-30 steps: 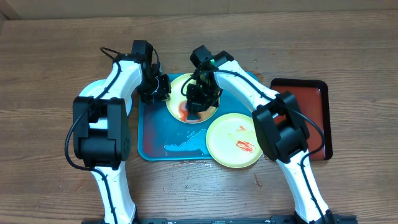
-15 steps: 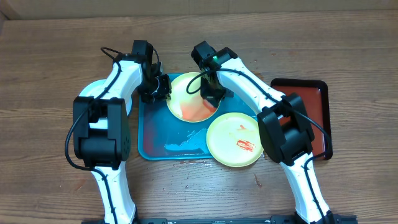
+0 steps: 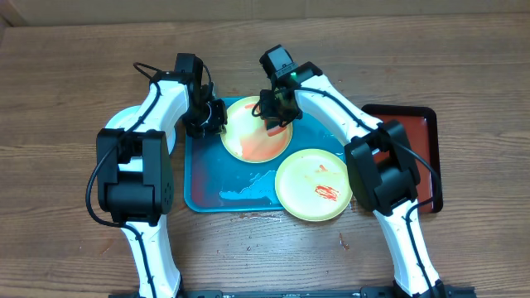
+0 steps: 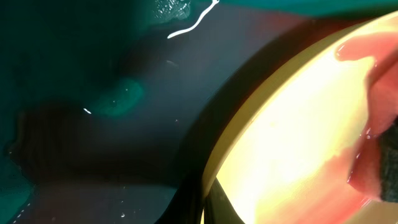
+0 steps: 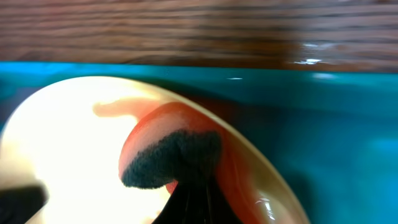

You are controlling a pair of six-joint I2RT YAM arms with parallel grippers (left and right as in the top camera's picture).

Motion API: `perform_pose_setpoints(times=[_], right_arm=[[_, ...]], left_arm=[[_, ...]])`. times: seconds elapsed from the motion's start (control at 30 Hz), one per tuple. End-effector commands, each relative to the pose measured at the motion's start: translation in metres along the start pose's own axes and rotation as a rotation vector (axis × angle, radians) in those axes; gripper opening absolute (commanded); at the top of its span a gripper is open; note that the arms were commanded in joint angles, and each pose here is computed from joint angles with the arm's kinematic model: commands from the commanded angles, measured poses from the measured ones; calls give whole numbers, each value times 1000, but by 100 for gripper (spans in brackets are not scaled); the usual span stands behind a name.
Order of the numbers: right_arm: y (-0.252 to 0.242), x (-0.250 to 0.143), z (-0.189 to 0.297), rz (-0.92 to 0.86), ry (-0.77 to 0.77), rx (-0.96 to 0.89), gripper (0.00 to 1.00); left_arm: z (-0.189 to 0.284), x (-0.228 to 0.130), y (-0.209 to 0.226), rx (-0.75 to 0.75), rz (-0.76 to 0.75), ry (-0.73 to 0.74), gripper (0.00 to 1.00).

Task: Clean dirty plates on tray and stack at the side
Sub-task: 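Keep scrubbing the yellow plate's center with the sponge in right gripper, then lift the yellow plate with the left gripper, raise the sponge away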

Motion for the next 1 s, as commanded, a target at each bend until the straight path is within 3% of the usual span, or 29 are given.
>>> perform_pose_setpoints(times=[0.0, 0.27, 0.5, 0.67, 0.9, 0.97], right_arm=[[12, -32, -47, 75, 224, 204, 4], [34, -46, -43, 131, 309, 367, 4], [28, -57, -30, 122, 399, 336, 4], [12, -50, -4, 116, 329, 124, 4], [-17, -35, 45, 18, 101, -348, 4], [-19, -35, 54, 10, 77, -382, 4]], left_arm=[[-7, 0, 10, 56, 8, -3, 4], [-7, 0, 10, 56, 8, -3, 4], [-7, 0, 10, 56, 8, -3, 4], [-7, 1, 9, 55, 7, -7, 4], [-7, 1, 10, 57, 6, -7, 4], [-7, 1, 10, 59, -9, -7, 4]])
Point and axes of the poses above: each gripper's point midway between its finger pads, its own z axis back along the fingers, its own y axis along the line the jaws close on, x = y × z, the point moved 9 cm from there along z, back along the fingers
